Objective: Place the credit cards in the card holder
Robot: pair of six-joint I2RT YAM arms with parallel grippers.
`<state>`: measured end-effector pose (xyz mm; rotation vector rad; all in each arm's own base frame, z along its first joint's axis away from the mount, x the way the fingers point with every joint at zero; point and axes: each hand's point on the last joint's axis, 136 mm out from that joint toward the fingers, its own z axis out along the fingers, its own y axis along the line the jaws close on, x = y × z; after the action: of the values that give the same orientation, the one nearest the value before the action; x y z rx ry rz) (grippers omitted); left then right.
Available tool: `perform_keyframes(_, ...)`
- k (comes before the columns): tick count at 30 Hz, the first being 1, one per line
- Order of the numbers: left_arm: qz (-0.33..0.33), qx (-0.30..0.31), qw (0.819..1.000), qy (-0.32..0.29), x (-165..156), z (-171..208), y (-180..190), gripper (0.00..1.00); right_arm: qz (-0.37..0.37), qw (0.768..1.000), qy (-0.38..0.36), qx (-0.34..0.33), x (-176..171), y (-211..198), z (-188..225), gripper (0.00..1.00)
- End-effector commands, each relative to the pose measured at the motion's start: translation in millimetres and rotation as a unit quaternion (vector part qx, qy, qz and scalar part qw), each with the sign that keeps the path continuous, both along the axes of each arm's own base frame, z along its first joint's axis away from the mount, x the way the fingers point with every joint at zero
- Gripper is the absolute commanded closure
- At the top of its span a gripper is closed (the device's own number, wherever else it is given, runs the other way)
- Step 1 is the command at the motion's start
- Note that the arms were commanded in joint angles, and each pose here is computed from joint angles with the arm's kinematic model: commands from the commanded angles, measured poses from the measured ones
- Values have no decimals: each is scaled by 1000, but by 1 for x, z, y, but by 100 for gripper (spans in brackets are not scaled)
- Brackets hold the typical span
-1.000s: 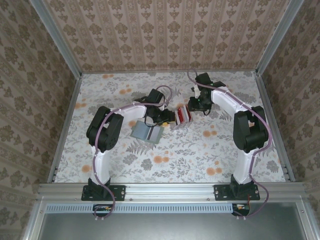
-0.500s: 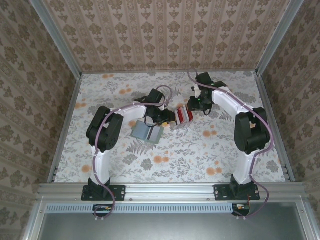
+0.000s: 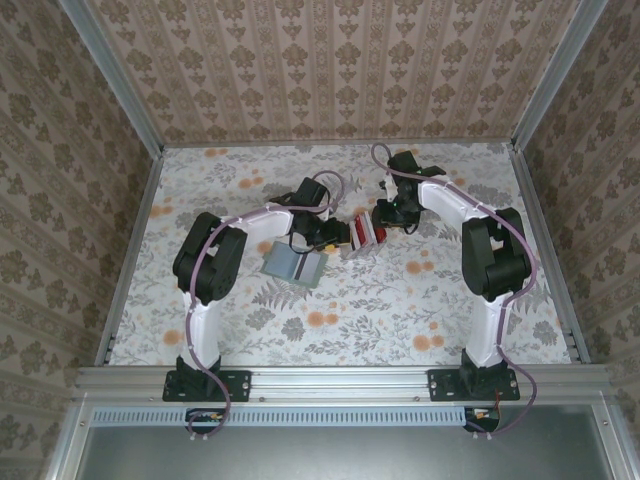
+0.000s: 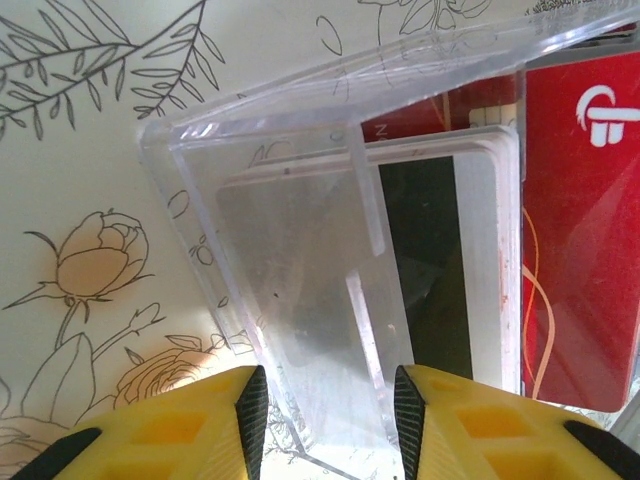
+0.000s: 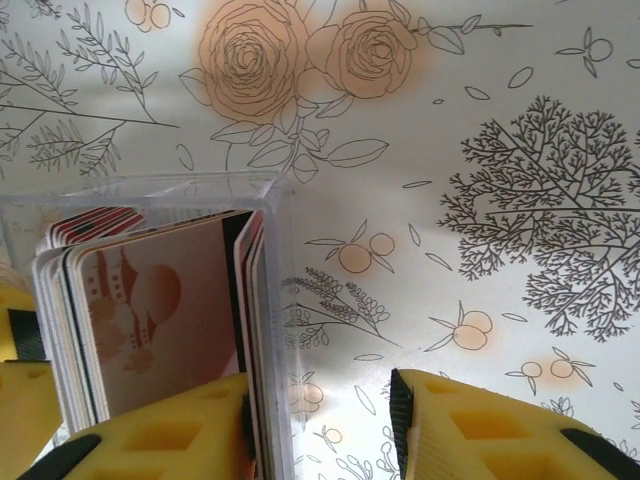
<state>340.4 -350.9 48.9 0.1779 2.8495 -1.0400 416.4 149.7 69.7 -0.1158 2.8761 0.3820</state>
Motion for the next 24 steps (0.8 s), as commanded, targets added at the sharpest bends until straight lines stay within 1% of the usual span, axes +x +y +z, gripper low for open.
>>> perform_keyframes(1,-5,8,1000,9,-2,0,-2,59,-5,1000,-14,-18,2,-12,13,60)
perform_keyframes(10,-8,6,1000,10,-2,-1,-4,59,-6,1000,-28,-12,3,-13,30,61)
perform_keyframes(18,-6,7,1000,14,-5,-5,-3,59,-6,999,-30,-13,3,-14,34,63)
perform_keyframes(20,-6,6,1000,14,-5,-4,-3,59,-6,999,-31,-13,2,-14,35,66)
perform_keyframes(23,-6,7,1000,13,-4,-4,-3,59,-6,999,-37,-11,2,-13,39,77)
perform_keyframes(24,-6,7,1000,14,-5,-5,-3,59,-7,999,-37,-12,2,-14,39,79)
